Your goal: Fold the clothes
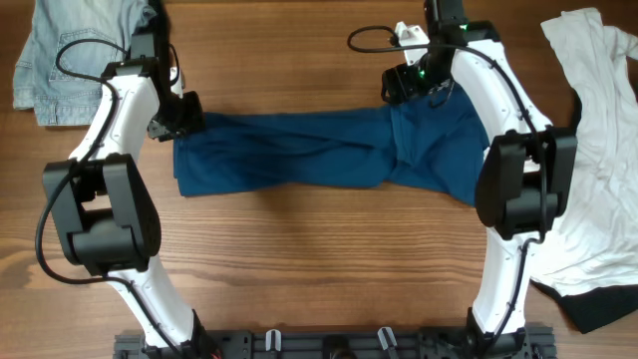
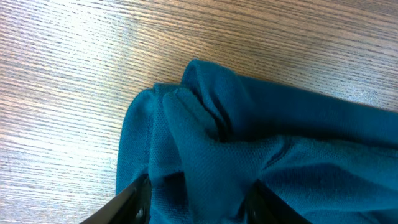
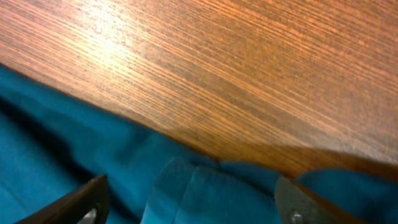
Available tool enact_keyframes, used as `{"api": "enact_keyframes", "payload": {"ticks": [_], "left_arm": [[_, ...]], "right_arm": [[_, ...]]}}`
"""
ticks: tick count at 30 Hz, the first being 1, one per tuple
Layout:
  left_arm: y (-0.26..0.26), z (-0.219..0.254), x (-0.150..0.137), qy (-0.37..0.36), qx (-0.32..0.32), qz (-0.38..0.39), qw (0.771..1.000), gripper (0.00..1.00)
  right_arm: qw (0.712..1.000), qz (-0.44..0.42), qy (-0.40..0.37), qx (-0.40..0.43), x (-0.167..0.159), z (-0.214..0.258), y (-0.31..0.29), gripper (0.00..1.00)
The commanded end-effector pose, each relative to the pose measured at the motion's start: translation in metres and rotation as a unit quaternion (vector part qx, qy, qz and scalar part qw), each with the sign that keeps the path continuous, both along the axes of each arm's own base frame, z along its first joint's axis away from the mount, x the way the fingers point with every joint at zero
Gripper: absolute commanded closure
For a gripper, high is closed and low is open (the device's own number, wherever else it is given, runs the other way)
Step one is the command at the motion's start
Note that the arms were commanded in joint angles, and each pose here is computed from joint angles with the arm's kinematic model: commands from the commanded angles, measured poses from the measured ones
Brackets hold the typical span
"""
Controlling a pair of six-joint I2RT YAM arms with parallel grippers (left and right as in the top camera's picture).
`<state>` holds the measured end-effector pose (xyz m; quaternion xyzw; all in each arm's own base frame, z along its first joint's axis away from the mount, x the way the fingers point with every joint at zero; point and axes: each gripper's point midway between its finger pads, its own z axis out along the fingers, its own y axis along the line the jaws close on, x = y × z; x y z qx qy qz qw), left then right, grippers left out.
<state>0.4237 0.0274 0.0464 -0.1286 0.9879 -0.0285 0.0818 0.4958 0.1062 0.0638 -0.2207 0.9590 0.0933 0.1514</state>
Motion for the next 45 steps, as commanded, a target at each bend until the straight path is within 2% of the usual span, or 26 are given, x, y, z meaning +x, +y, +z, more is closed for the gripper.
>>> {"api": "enact_keyframes", "payload": {"ticks": [1,4,7,8,10,16,19,22,25,27,31,33,39,41,45], "left_arm": [[0.002,0.002,0.000,-0.003,0.003,0.001,1.000,0.52],[0.002,0.002,0.000,-0.003,0.003,0.001,1.000,0.52],[0.002,0.002,0.000,-0.003,0.003,0.001,1.000,0.52],[0.002,0.002,0.000,-0.003,0.003,0.001,1.000,0.52],[0.002,0.002,0.000,-0.003,0.003,0.001,1.000,0.52],[0.002,0.001,-0.004,0.006,0.002,0.001,1.000,0.54],[0.002,0.001,-0.008,0.013,0.002,0.001,1.000,0.55],[0.002,0.001,-0.007,0.011,0.002,0.001,1.000,0.55],[0.002,0.001,-0.005,0.007,0.003,0.001,1.000,0.55],[0.002,0.001,-0.005,0.007,0.003,0.001,1.000,0.54],[0.002,0.001,-0.004,0.006,0.004,0.001,1.000,0.53],[0.003,0.001,-0.004,0.005,0.005,0.001,1.000,0.53],[0.003,0.001,-0.003,0.003,0.005,0.001,1.000,0.53],[0.003,0.001,-0.003,0.003,0.007,0.001,1.000,0.51],[0.007,0.001,-0.003,0.004,0.018,0.003,1.000,0.45]], "right_arm": [[0.999,0.023,0.022,0.007,-0.004,-0.026,0.004,0.27],[0.999,0.023,0.033,0.010,-0.007,-0.033,0.005,0.45],[0.999,0.019,0.040,0.011,-0.010,-0.033,0.005,0.73],[0.999,0.019,0.041,0.012,-0.010,-0.032,0.005,0.85],[0.999,0.014,0.042,0.012,-0.011,-0.028,0.004,0.96],[0.995,-0.086,0.035,0.036,-0.008,0.016,-0.011,0.96],[0.987,-0.143,0.048,0.047,-0.025,0.051,-0.024,0.96],[0.981,-0.175,0.073,0.036,-0.047,0.067,-0.033,0.93],[0.967,-0.228,0.113,-0.024,-0.072,0.062,-0.055,0.90],[0.959,-0.248,0.131,-0.049,-0.082,0.054,-0.063,0.80],[0.933,-0.302,0.175,-0.084,-0.106,0.029,-0.075,0.78],[0.922,-0.324,0.185,-0.101,-0.114,0.017,-0.081,0.73],[0.913,-0.347,0.191,-0.101,-0.118,0.005,-0.095,0.55],[0.913,-0.350,0.186,-0.098,-0.115,0.005,-0.100,0.54],[0.911,-0.352,0.188,-0.104,-0.116,0.005,-0.113,0.43]]}}
